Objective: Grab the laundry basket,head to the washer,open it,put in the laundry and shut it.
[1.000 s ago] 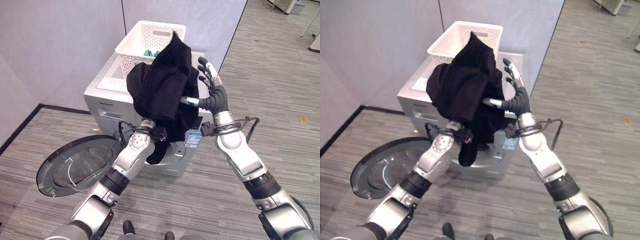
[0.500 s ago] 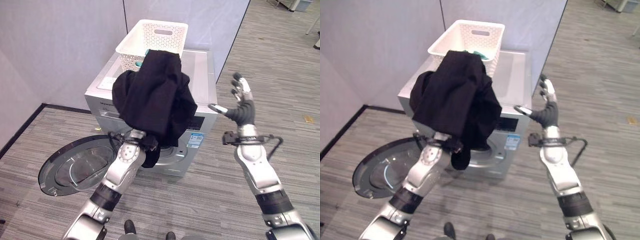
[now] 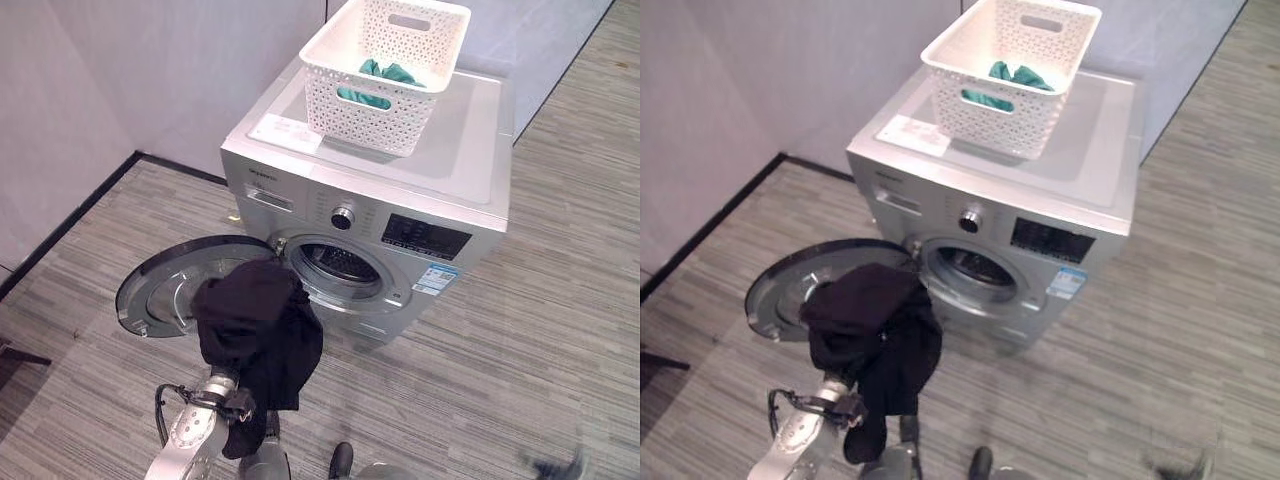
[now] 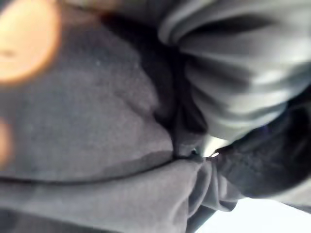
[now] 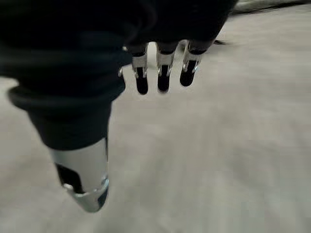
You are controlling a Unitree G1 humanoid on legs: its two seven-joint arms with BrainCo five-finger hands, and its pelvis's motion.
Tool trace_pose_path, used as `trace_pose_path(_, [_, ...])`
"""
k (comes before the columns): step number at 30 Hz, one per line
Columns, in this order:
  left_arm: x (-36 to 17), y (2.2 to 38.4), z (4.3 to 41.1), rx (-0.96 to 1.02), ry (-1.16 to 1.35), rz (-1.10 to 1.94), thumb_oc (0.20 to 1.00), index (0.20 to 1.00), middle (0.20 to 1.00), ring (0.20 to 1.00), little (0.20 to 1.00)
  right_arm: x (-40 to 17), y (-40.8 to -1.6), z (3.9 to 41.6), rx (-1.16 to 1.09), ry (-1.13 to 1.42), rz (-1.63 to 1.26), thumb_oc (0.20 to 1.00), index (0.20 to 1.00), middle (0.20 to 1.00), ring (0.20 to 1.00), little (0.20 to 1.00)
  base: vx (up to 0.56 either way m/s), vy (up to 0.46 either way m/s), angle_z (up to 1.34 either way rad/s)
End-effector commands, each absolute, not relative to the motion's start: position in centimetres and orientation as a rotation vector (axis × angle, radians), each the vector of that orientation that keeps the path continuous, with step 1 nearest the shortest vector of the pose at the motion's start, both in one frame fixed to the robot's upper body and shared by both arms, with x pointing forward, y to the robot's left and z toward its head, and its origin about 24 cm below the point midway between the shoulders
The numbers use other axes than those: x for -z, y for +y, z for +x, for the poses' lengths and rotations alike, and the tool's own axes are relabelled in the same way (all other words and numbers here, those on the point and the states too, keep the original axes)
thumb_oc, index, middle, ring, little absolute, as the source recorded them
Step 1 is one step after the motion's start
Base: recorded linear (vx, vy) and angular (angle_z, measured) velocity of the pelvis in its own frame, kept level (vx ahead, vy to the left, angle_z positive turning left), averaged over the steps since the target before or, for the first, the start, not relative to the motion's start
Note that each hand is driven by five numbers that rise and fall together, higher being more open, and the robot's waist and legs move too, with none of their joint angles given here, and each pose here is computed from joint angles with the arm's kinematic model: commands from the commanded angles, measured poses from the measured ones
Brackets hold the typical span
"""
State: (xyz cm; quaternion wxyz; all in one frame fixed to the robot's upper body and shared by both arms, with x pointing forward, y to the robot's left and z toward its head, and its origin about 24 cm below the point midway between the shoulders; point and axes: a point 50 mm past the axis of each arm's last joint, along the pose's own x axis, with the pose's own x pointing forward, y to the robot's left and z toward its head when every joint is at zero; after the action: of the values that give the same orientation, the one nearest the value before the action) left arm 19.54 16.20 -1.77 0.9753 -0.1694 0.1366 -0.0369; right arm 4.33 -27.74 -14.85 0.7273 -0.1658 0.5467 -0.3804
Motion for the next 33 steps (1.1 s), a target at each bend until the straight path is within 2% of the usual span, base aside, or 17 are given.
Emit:
trace_pose_path(1, [-1.8,13.7,22.0,0.265,0.119,-0.326,0.2,0.2,0.2,0.2,0.2,15.1,-27.0,7.5,0.876,1.124,0.008,1.0,1.0,1.0,1.0,1.0,-0.01,0.036,0.01])
trace_pose_path(4, [-0.3,13.1,22.1,0.247,0.177,-0.333,0.2,0.2,0.2,0.2,0.2,15.4,-25.0,9.3,0.762,1.097,0.021,1.0,1.0,1.0,1.0,1.0,0.0,0.039,-0.01])
trace_pose_path(6, [0.9,12.1,22.7,0.205,0.22,-0.361,0.2,0.2,0.2,0.2,0.2,14.6,-23.4,12.6,0.646,0.998,-0.006,1.0,1.0,1.0,1.0,1.0,-0.1,0.058,-0.08])
trace_pose_path(11, [1.2,10.6,25.5,0.114,0.222,-0.363,0.2,0.2,0.2,0.2,0.2,12.8,-21.3,16.8,0.53,0.835,-0.018,1.0,1.0,1.0,1.0,1.0,-0.06,0.028,-0.12])
trace_pose_path(17, [0.8,11.5,29.3,-0.076,0.216,-0.346,0.2,0.2,0.2,0.2,0.2,10.7,-18.6,20.5,0.409,0.684,-0.042,1.0,1.0,1.0,1.0,1.0,-0.02,0.018,-0.15])
trace_pose_path(24, [-2.3,13.8,32.9,-0.236,0.112,-0.342,0.2,0.2,0.2,0.2,0.2,8.5,-17.4,23.6,0.346,0.56,-0.093,1.0,1.0,1.0,1.0,1.0,0.01,0.031,-0.05])
trace_pose_path(28, [-5.4,14.5,34.9,-0.293,0.011,-0.382,0.2,0.2,0.2,0.2,0.2,7.9,-16.0,24.6,0.294,0.525,-0.101,1.0,1.0,1.0,1.0,1.0,0.03,0.042,-0.01])
trace_pose_path(29, [-7.6,15.1,35.8,-0.316,-0.067,-0.412,0.2,0.2,0.2,0.2,0.2,7.8,-15.5,24.7,0.265,0.516,-0.101,1.0,1.0,1.0,1.0,1.0,0.05,0.028,-0.06])
trace_pose_path(33, [-10.9,14.9,36.7,-0.31,-0.185,-0.445,0.2,0.2,0.2,0.2,0.2,7.3,-14.6,25.1,0.205,0.481,-0.116,1.0,1.0,1.0,1.0,1.0,0.04,0.02,-0.02])
